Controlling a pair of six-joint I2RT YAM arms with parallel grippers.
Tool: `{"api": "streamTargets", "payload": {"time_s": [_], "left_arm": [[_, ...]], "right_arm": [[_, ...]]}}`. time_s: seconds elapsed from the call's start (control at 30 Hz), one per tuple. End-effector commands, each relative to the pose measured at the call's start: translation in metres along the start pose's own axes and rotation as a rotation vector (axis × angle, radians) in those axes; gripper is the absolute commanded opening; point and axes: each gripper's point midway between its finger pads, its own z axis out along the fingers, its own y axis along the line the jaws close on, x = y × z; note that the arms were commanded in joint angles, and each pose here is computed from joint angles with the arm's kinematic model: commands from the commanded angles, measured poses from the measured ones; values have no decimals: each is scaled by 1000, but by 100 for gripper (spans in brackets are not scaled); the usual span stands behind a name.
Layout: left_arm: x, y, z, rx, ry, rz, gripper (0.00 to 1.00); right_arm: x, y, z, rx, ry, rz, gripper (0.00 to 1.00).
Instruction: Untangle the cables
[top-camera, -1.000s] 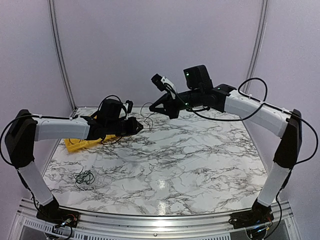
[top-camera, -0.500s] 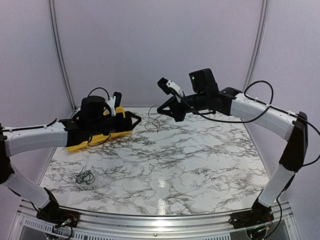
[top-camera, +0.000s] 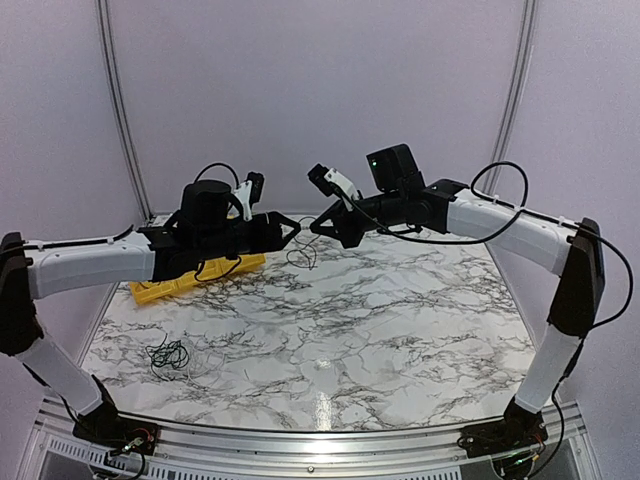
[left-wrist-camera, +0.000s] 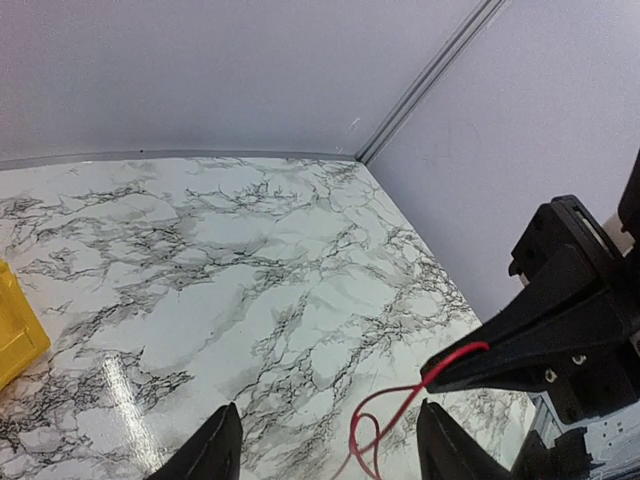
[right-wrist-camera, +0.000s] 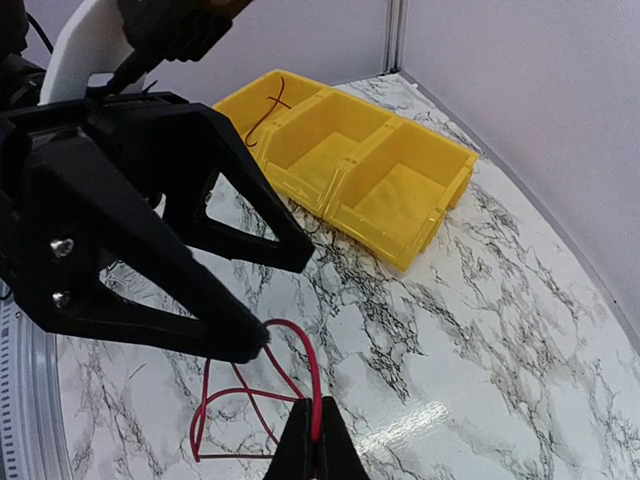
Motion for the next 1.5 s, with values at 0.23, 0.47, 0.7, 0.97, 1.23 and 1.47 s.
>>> {"api": "streamTargets", "payload": {"time_s": [0.23,0.47,0.7,0.97,1.23,1.47], "left_arm": [[6,22,62,-69,-4,-23,56],[58,90,60,-282,46,-87,51],[107,115,35,-335,136,-137,50],[70,92,-11,-291,29,-76,54],[-1,36,-70,-161,-128,230,58],[13,-13,-58,56,123,464,57]], "right_arm": [[-58,40,-42,-165,-149,-40,0],[-116,53,-97,-142,-273,-93,0],[-139,54,-127,-79,-334,-116,0],[-91,30,-102,-2,-228,-118,0],[-40,33,-82,-30,-114,-174,0],[-15,39,-76,-70,-55,-207,0]]}}
